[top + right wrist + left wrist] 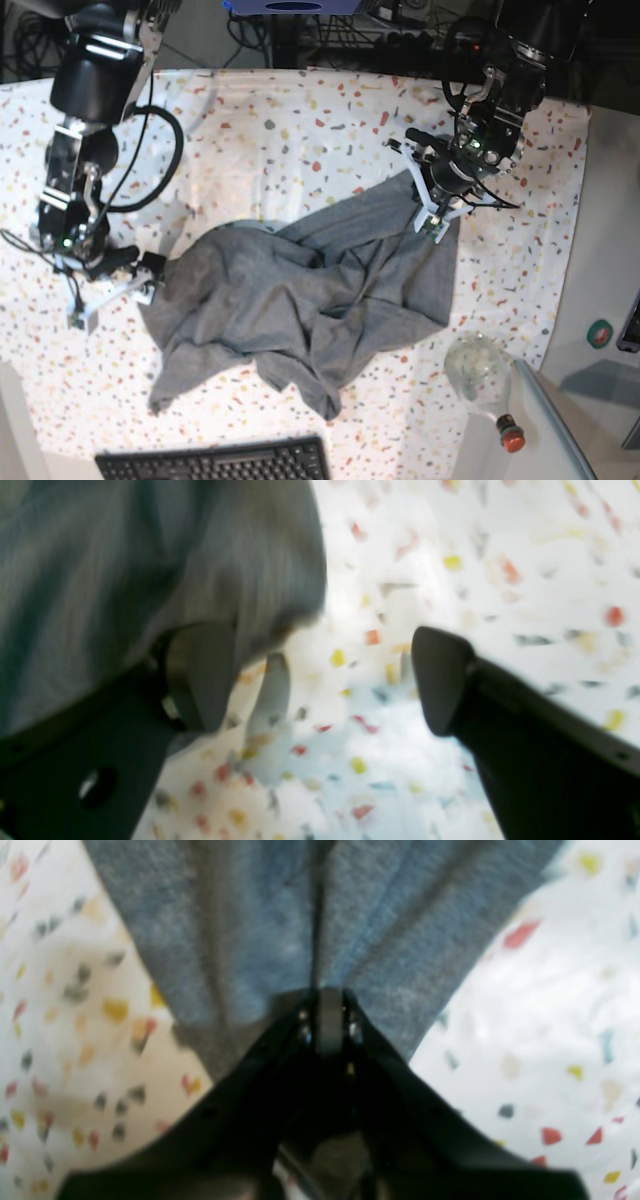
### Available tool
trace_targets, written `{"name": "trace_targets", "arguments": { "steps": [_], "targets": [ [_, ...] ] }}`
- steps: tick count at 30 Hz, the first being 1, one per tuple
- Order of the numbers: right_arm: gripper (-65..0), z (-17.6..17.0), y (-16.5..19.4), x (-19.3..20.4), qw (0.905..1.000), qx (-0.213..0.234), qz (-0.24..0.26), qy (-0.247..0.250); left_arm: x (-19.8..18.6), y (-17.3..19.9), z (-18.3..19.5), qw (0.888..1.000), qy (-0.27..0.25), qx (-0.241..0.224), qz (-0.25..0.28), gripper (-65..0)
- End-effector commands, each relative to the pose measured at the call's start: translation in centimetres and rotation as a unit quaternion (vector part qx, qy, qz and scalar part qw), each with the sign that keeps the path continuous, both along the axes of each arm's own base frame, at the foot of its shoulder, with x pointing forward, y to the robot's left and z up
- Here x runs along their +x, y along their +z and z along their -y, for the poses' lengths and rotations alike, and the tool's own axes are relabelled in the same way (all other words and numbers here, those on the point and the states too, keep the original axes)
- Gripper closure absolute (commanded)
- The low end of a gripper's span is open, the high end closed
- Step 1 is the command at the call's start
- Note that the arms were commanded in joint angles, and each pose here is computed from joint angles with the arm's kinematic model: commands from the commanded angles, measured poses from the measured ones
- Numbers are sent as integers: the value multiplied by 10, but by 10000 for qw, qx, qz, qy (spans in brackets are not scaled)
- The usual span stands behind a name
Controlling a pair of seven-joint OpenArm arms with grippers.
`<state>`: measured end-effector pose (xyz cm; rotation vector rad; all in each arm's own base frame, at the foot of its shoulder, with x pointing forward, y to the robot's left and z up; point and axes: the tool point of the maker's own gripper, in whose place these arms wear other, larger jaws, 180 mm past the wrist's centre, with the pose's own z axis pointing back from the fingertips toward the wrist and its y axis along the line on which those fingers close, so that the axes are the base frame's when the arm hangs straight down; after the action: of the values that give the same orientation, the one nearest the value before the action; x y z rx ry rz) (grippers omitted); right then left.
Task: Layout the t-shirt on the table in an organized manner, then fold the t-shirt properly
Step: 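Lift the shirt with both grippers and lay it back down, then pull the shirt edges apart with both grippers to flatten it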
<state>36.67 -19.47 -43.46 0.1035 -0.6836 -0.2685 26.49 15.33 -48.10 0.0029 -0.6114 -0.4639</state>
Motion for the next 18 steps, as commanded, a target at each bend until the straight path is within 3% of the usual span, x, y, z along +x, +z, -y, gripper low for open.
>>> {"name": "trace_targets", "arguments": {
  "steps": [1, 4, 12, 15, 17, 18],
  "targets": [
    [-513, 14, 12, 18, 9997, 3, 207, -125, 4, 7, 1, 9999, -64, -45, 116, 0],
    [-510, 5, 1, 29, 9989, 455, 49, -132, -7, 2, -6, 10000, -68, 5, 8, 0],
    [-510, -21, -32, 5, 9963, 759, -387, -83, -20, -4, -8, 9999, -80, 53, -122, 0],
    [-504, -46, -34, 2, 9953, 785, -393, 416, -23, -3, -13, 9998, -99, 91, -135, 0],
    [-425, -57, -33, 3, 9937, 765, -363, 731, -20, 3, -11, 9998, -154, 92, -36, 0],
    [-332, -57, -36, -1, 9936, 772, -398, 728, -22, 5, -14, 9997, -190, 136, -22, 0]
  ]
}}
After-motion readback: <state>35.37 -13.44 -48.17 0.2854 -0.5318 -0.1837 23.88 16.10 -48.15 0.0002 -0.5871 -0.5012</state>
